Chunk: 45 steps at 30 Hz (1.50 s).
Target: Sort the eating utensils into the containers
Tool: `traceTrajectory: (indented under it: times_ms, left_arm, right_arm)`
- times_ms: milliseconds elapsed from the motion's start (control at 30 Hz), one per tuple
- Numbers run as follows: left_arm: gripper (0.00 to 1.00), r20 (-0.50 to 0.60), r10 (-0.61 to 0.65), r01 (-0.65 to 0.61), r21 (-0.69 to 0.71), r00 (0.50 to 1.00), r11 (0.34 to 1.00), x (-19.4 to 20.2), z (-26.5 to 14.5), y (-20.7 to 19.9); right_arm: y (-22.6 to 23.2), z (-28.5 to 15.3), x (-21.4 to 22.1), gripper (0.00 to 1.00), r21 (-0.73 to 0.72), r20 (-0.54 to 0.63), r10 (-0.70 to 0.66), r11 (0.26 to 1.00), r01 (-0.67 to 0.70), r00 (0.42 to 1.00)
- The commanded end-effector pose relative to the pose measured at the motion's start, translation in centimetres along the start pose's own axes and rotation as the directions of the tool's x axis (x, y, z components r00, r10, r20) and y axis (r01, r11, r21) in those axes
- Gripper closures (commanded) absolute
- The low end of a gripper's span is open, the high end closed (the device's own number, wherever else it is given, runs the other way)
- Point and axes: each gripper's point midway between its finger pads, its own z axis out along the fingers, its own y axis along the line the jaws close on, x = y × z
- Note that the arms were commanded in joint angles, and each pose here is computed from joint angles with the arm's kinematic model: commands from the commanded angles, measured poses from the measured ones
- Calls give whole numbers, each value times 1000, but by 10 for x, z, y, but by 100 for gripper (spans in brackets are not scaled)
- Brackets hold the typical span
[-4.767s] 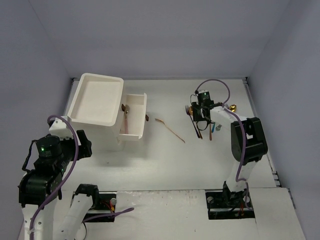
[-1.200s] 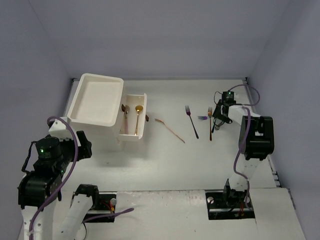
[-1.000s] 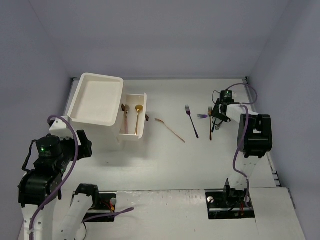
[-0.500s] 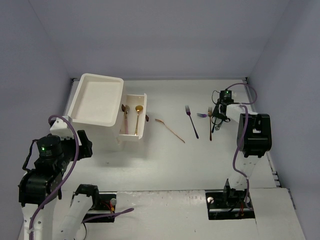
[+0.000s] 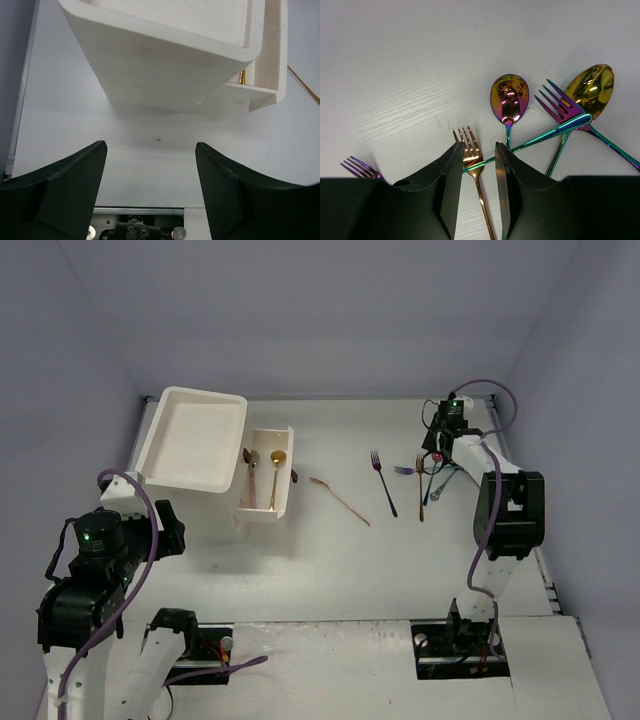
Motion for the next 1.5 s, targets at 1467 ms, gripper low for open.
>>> traceTrajectory:
  times_ms: [1467]
  left_arm:
    - [31, 28, -7, 6, 14, 1000, 1000, -16, 2, -5]
  right_arm:
    - [-12, 9, -54, 100, 39, 122, -46, 998, 42, 991]
